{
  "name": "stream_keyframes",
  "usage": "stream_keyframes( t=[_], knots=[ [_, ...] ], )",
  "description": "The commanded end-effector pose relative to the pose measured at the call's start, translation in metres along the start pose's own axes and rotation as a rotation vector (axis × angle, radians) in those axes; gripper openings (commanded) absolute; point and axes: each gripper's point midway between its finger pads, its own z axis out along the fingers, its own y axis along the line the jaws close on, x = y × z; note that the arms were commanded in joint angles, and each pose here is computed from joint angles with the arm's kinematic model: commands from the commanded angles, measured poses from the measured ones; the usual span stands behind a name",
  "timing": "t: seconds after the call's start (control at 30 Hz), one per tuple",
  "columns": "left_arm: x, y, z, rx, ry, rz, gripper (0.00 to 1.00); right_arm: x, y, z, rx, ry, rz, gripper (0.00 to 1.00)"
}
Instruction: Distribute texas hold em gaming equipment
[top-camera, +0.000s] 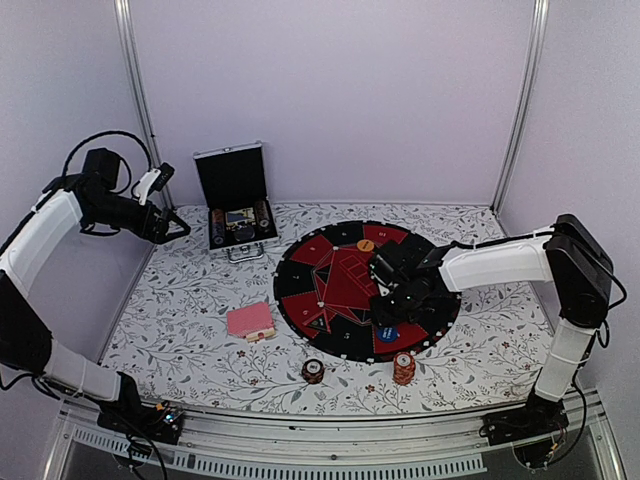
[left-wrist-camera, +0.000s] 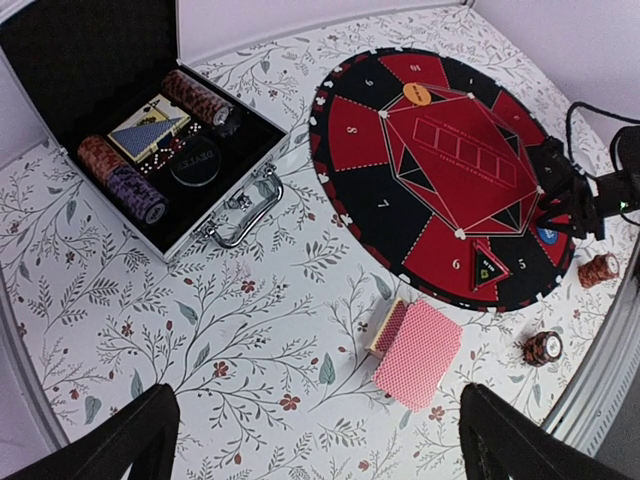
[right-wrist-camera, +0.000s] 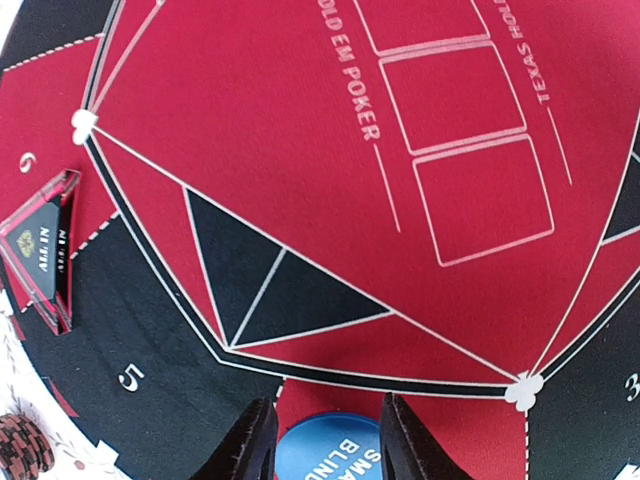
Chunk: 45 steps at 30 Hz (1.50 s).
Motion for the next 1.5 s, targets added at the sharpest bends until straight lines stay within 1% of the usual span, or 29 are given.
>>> stream_keyframes(
  t=[0.0,0.23,0.4,0.7,0.9,1.07,1.47],
  knots=[
    [-0.001,-0.003,-0.007,-0.002,-0.018,0.002,1.0,0.011,0.001,0.005,0.026,0.026,-0.032,0.36],
    [0.0,-0.004,-0.007,0.001,-0.019,0.003,1.0,0.024,0.004,0.009,0.037,0.049,-0.051,0.33],
    [0.0,-0.005,-0.008,-0.001,-0.023,0.01,1.0,0.03,0.004,0.013,0.056,0.058,-0.061,0.34],
    [0.0,-0.007,-0.01,-0.003,-0.028,0.019,1.0,0.013,0.005,0.015,0.092,0.02,-0.087,0.39],
    [-0.002,-0.007,-0.011,-0.002,-0.032,0.014,1.0,0.014,0.005,0.027,0.106,0.043,-0.112,0.4],
    [-0.003,-0.007,-0.012,-0.005,-0.031,0.017,1.0,0.028,0.001,0.03,0.101,0.069,-0.1,0.39],
    [-0.007,-0.006,-0.014,-0.008,-0.037,0.017,1.0,0.055,-0.005,0.01,0.041,0.091,-0.032,0.33]
  ],
)
